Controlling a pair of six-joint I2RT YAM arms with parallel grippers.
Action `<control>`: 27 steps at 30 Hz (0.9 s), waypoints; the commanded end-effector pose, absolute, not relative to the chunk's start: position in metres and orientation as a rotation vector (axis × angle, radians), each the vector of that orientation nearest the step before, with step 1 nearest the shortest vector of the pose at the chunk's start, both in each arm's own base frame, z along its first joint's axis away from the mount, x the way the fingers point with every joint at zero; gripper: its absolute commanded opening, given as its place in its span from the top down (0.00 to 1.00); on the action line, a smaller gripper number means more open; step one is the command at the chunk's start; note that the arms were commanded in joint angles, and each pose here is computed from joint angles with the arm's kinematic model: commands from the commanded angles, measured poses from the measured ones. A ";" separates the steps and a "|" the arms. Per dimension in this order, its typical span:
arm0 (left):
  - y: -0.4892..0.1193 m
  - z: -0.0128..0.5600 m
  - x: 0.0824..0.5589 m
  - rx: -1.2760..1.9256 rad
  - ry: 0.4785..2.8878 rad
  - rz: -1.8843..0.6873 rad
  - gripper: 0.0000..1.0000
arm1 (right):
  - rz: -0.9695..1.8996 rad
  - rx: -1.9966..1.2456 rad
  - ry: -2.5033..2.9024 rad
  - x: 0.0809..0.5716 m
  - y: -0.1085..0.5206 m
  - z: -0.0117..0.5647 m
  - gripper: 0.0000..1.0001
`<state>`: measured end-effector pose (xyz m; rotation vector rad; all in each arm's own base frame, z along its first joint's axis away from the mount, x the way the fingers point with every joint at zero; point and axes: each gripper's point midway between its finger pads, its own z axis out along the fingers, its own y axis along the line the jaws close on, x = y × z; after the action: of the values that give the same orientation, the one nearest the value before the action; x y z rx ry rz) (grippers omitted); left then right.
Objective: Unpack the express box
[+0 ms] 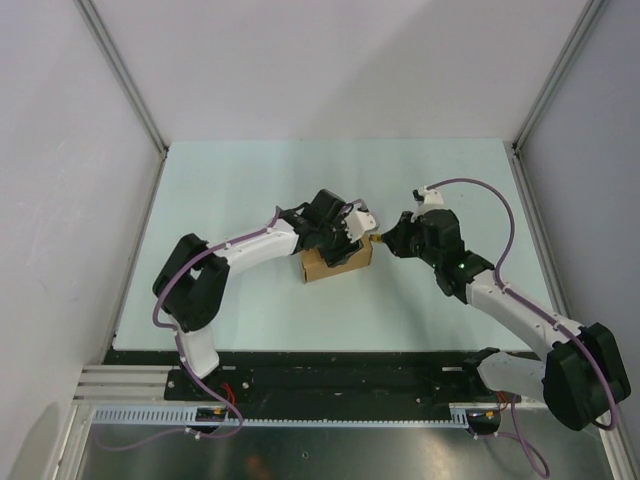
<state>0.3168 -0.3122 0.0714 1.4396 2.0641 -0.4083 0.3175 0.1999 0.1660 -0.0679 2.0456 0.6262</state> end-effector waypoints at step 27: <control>-0.301 0.054 0.327 1.404 2.195 -0.314 0.69 | 0.606 -0.041 2.036 0.294 0.161 0.182 1.00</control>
<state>0.3227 -0.3166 0.0727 1.4122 2.0927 -0.4048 0.2884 0.1695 0.1686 -0.0775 2.0835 0.6067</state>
